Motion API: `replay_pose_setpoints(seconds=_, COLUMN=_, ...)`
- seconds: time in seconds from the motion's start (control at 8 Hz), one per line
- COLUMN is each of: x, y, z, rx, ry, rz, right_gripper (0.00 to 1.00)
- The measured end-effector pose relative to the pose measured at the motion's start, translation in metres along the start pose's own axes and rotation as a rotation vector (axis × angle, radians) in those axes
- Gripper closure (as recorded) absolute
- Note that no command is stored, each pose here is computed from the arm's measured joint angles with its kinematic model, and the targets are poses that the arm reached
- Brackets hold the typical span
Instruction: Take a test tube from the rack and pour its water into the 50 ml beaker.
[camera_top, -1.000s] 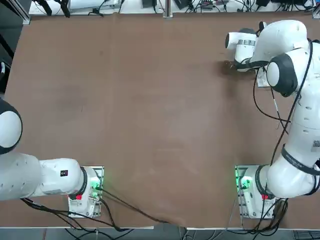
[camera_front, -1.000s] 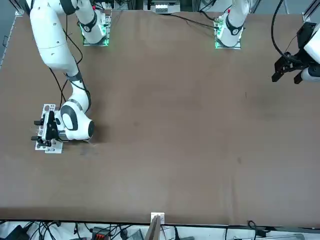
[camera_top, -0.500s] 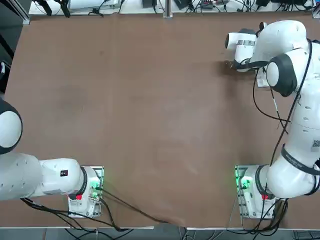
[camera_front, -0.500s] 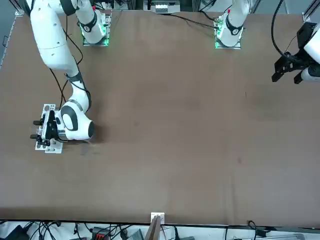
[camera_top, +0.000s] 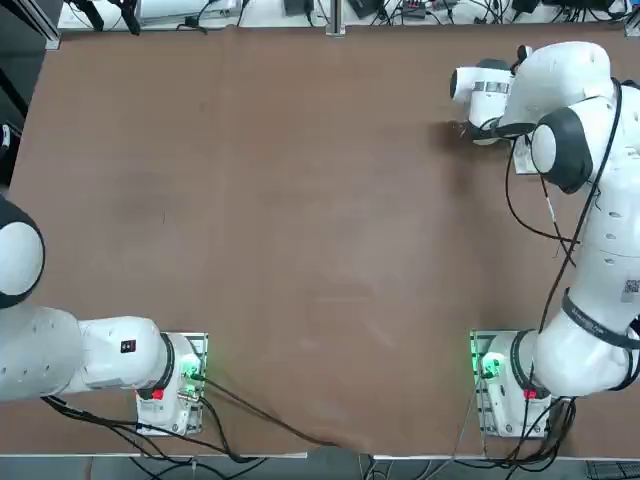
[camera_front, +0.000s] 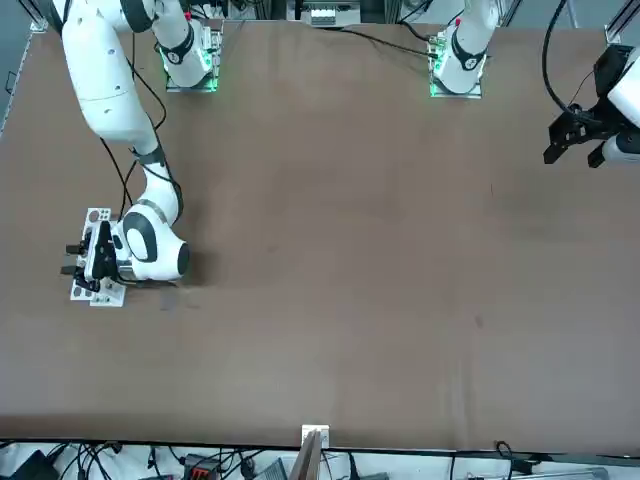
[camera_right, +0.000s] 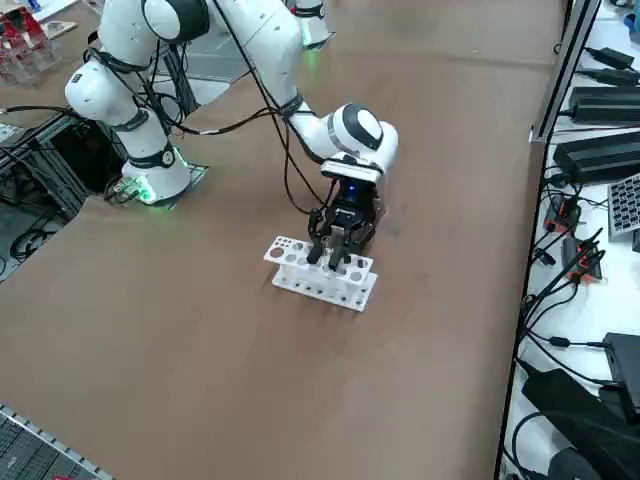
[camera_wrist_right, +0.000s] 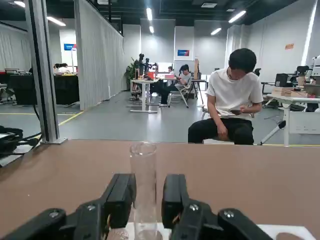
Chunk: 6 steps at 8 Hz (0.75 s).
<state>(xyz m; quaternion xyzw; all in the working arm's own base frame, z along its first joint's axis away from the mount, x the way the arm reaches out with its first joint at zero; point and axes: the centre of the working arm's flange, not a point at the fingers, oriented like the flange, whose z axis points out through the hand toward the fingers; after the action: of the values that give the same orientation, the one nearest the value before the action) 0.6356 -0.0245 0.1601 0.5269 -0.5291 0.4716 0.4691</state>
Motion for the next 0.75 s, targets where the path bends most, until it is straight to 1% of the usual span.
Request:
replay_pose_setpoints(seconds=0.12, x=-0.0005, y=-0.0002, z=0.0, rx=0.002, ry=0.001, rz=-0.001, right_gripper=0.63)
replay_pose_setpoints(seconds=0.25, x=-0.0007, y=-0.0002, z=0.0001, rx=0.002, ry=0.002, rz=-0.001, right_gripper=0.7)
replay_pose_setpoints(seconds=0.5, x=-0.0007, y=-0.0004, z=-0.0005, rx=0.004, ry=0.002, rz=-0.001, right_gripper=0.78)
replay_pose_setpoints(seconds=0.75, x=-0.0002, y=-0.0009, z=-0.001, rx=0.005, ry=0.003, rz=0.0, right_gripper=0.78)
